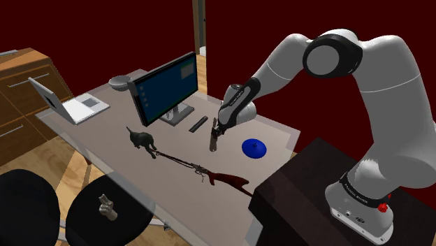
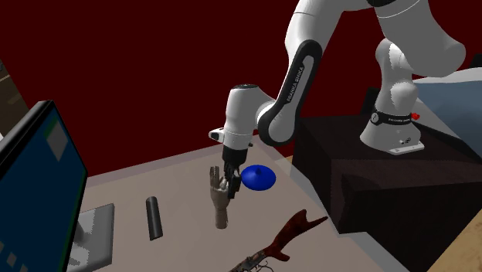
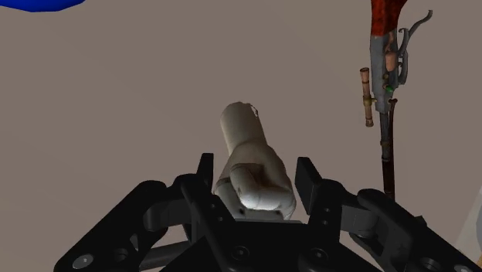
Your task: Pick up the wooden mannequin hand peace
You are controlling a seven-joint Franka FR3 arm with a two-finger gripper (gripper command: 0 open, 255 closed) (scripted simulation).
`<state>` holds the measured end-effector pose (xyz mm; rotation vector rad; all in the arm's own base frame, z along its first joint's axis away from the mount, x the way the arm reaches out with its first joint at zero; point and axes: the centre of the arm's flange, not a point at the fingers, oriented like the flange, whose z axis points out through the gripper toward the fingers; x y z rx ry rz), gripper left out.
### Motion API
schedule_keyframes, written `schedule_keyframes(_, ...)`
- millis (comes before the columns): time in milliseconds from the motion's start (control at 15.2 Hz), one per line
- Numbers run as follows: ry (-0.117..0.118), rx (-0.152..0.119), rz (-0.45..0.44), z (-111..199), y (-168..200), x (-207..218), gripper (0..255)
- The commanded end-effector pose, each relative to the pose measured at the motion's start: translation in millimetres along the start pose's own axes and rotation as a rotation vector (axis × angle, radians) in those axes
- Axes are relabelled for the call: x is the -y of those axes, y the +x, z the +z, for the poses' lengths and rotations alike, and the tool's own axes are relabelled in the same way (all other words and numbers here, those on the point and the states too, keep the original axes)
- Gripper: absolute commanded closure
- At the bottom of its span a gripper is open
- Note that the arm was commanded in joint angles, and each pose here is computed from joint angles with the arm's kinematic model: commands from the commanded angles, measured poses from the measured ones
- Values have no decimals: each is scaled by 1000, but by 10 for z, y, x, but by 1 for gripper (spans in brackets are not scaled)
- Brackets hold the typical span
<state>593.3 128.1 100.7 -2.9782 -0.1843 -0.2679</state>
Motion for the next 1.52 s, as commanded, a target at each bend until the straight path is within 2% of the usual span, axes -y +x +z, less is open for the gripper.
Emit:
schedule_keyframes(0,1,3,-1,12,-11,7,255)
schedule_keyframes(330,1,3,-1,1,-9,2,255)
schedule_keyframes(1320,1,3,-1,-770,138,108,255)
schedule_keyframes(1452,1,3,-1,-777,140,109,255)
